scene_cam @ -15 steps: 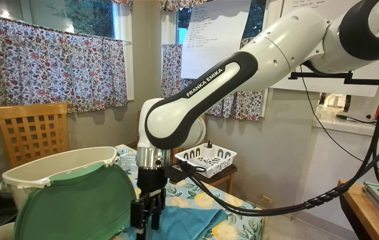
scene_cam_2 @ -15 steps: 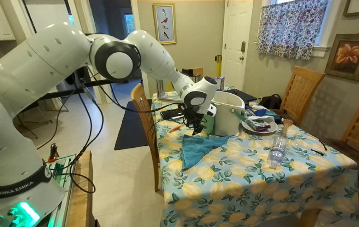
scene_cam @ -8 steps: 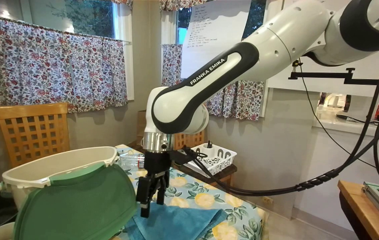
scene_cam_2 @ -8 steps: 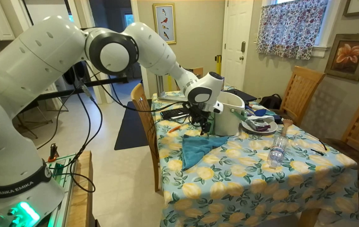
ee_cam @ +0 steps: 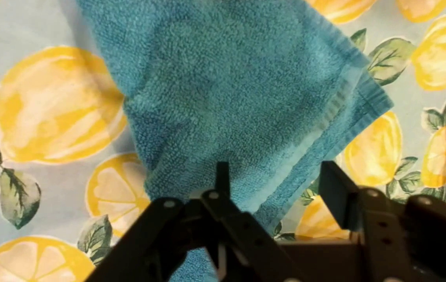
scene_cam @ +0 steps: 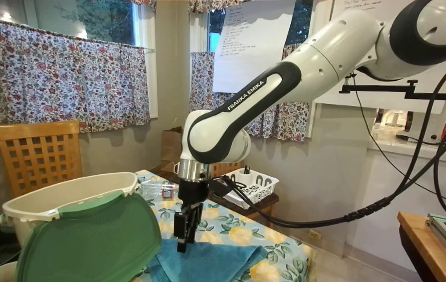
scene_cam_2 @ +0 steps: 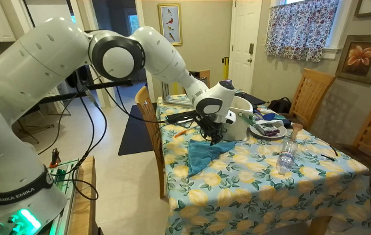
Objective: Use the blue towel to wrap the fork
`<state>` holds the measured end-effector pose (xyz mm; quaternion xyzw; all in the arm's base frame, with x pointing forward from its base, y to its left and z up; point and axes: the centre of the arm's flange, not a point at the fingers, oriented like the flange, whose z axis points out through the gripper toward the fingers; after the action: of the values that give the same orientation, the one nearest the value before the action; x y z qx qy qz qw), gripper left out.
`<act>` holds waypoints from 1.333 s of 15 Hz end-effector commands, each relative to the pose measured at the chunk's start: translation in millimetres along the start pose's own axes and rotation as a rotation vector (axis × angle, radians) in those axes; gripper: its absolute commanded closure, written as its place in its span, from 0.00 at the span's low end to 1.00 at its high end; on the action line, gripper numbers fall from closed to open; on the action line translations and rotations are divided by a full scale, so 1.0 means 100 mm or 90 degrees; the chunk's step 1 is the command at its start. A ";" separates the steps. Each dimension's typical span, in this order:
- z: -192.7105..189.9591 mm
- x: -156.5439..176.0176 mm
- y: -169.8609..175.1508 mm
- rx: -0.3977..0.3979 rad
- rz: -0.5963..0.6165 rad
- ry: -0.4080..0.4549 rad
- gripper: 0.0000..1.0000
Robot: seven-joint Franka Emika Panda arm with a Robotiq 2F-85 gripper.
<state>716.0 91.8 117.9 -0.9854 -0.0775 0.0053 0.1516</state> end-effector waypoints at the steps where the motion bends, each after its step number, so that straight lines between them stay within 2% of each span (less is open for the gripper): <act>1: 0.11 -0.05 0.07 0.011 -0.030 0.023 0.70; 5: 0.26 -0.04 0.17 0.010 -0.026 0.039 0.99; 10: 0.37 -0.11 0.25 -0.013 -0.018 0.028 1.00; 16: 0.35 -0.23 0.40 -0.046 -0.016 0.004 1.00; 20: 0.32 -0.29 0.46 -0.051 -0.011 -0.004 1.00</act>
<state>707.4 62.9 69.5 -0.9880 -0.0876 -0.0069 0.1267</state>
